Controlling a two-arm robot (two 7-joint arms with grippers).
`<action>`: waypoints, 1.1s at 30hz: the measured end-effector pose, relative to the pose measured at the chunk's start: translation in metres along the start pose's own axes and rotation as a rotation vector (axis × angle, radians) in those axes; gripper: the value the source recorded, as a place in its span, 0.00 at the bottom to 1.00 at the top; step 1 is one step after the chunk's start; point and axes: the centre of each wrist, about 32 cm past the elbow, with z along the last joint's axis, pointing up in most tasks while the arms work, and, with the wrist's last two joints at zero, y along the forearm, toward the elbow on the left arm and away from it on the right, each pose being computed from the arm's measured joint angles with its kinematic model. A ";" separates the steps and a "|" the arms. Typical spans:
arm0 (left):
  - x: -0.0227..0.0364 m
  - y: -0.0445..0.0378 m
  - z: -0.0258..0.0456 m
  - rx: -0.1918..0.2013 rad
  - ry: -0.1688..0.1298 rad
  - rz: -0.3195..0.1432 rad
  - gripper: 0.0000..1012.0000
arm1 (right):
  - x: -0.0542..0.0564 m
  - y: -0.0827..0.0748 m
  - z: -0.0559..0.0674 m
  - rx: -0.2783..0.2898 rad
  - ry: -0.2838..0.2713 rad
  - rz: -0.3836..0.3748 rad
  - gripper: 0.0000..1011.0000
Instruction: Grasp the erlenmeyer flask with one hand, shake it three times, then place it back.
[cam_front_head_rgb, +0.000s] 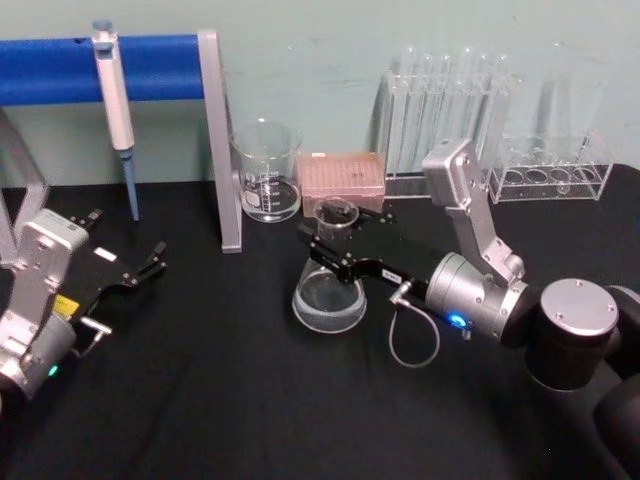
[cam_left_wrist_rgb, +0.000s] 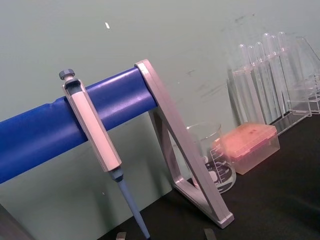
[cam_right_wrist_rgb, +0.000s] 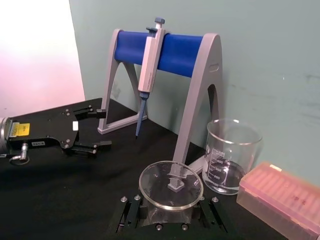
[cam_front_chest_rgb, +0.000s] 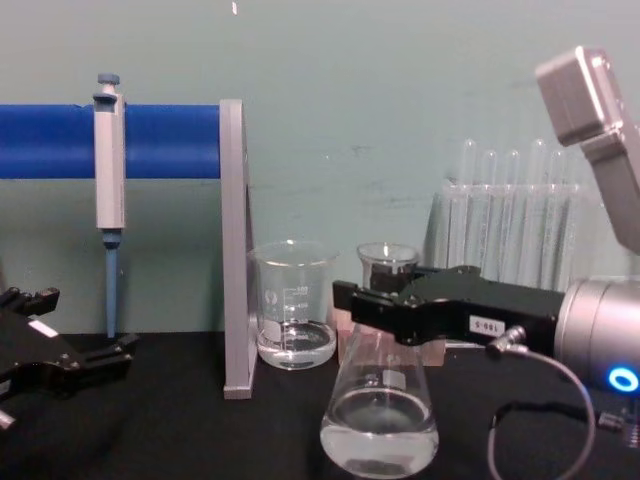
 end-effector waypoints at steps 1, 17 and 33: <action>0.0000 0.0000 0.0000 0.000 0.000 0.000 0.99 | 0.000 0.001 -0.002 -0.002 0.001 0.000 0.44; 0.0000 0.0000 0.0000 0.000 0.000 0.000 0.99 | -0.002 0.008 -0.014 -0.008 0.014 0.014 0.44; 0.0000 0.0000 0.0000 0.000 0.000 0.000 0.99 | -0.002 0.011 -0.022 -0.031 0.018 0.012 0.44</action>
